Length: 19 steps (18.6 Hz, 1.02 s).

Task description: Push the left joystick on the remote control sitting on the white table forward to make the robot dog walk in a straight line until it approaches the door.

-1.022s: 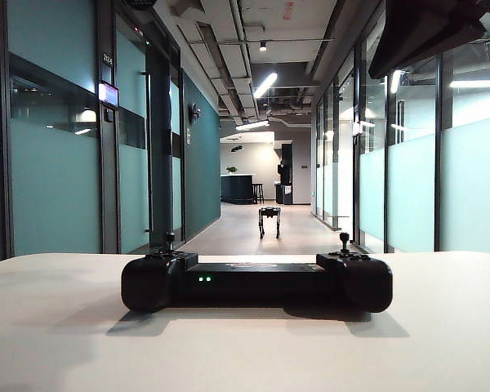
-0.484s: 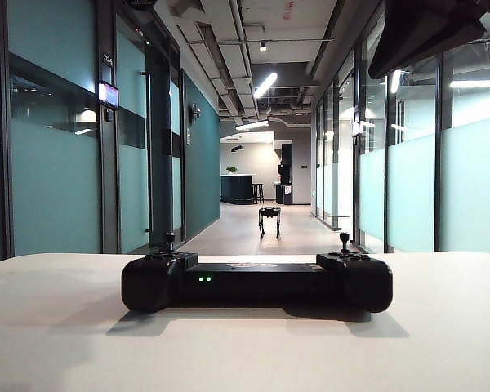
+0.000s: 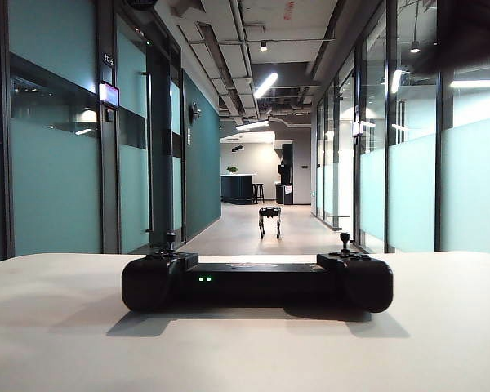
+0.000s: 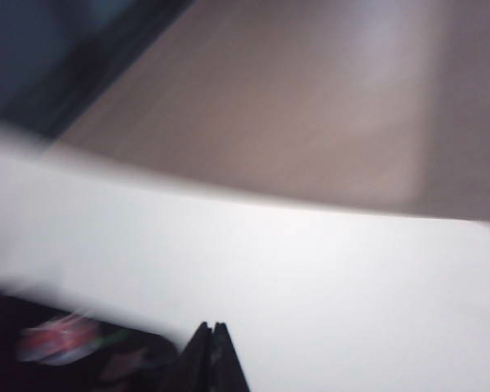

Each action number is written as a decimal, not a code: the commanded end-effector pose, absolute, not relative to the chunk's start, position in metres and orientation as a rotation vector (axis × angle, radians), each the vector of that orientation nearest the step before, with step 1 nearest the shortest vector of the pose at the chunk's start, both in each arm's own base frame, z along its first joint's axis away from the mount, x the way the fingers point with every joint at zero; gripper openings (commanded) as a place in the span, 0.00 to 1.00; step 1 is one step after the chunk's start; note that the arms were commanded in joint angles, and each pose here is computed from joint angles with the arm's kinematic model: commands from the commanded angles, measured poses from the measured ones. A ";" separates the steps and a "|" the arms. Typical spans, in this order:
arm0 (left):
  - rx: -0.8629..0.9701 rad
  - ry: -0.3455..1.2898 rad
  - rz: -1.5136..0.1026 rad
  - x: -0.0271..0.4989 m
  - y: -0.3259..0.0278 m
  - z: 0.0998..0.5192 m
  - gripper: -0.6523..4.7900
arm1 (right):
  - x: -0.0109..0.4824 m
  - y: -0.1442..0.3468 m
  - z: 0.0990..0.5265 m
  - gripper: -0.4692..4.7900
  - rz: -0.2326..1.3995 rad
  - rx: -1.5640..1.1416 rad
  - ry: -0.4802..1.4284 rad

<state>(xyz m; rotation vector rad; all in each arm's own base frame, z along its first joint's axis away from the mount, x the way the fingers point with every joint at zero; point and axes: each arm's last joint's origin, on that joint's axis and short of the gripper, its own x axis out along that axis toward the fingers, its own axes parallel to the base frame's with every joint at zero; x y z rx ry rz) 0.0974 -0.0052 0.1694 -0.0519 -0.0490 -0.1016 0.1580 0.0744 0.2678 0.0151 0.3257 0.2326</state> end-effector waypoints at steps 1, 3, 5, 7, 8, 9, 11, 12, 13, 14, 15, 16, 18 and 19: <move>-0.048 -0.065 -0.101 0.097 -0.005 0.172 0.11 | 0.141 0.055 0.250 0.09 0.187 0.006 0.189; -0.048 -0.065 -0.102 0.097 -0.005 0.172 0.11 | 0.128 0.041 0.229 0.09 0.140 -0.033 0.173; -0.048 -0.064 -0.101 0.097 -0.005 0.172 0.11 | 0.118 0.029 0.209 0.09 0.083 -0.021 0.152; -0.048 -0.064 -0.101 0.097 -0.005 0.172 0.11 | 0.110 0.019 0.196 0.09 0.028 -0.006 0.109; -0.048 -0.064 -0.101 0.097 -0.005 0.172 0.11 | 0.107 0.017 0.192 0.09 0.029 -0.001 0.092; -0.048 -0.064 -0.102 0.097 -0.005 0.172 0.11 | 0.103 0.013 0.187 0.09 0.020 0.008 0.055; -0.048 -0.063 -0.101 0.097 -0.005 0.172 0.11 | 0.097 0.008 0.182 0.09 -0.022 0.017 -0.001; -0.048 -0.061 -0.101 0.097 -0.005 0.171 0.11 | 0.096 0.007 0.181 0.09 -0.035 0.020 -0.021; -0.048 -0.061 -0.101 0.097 -0.005 0.171 0.11 | 0.094 0.005 0.179 0.09 -0.048 0.023 -0.048; -0.048 -0.061 -0.101 0.097 -0.005 0.171 0.11 | 0.094 0.005 0.178 0.09 -0.052 0.024 -0.051; -0.048 -0.061 -0.101 0.097 -0.005 0.171 0.11 | 0.095 0.004 0.175 0.09 -0.062 0.024 -0.048; -0.048 -0.061 -0.101 0.097 -0.005 0.171 0.11 | 0.096 0.005 0.173 0.09 -0.061 0.024 -0.045; -0.048 -0.061 -0.102 0.097 -0.005 0.171 0.11 | 0.097 0.005 0.165 0.09 -0.059 0.025 -0.018; -0.048 -0.061 -0.101 0.097 -0.005 0.171 0.11 | 0.097 0.005 0.164 0.09 -0.059 0.027 -0.008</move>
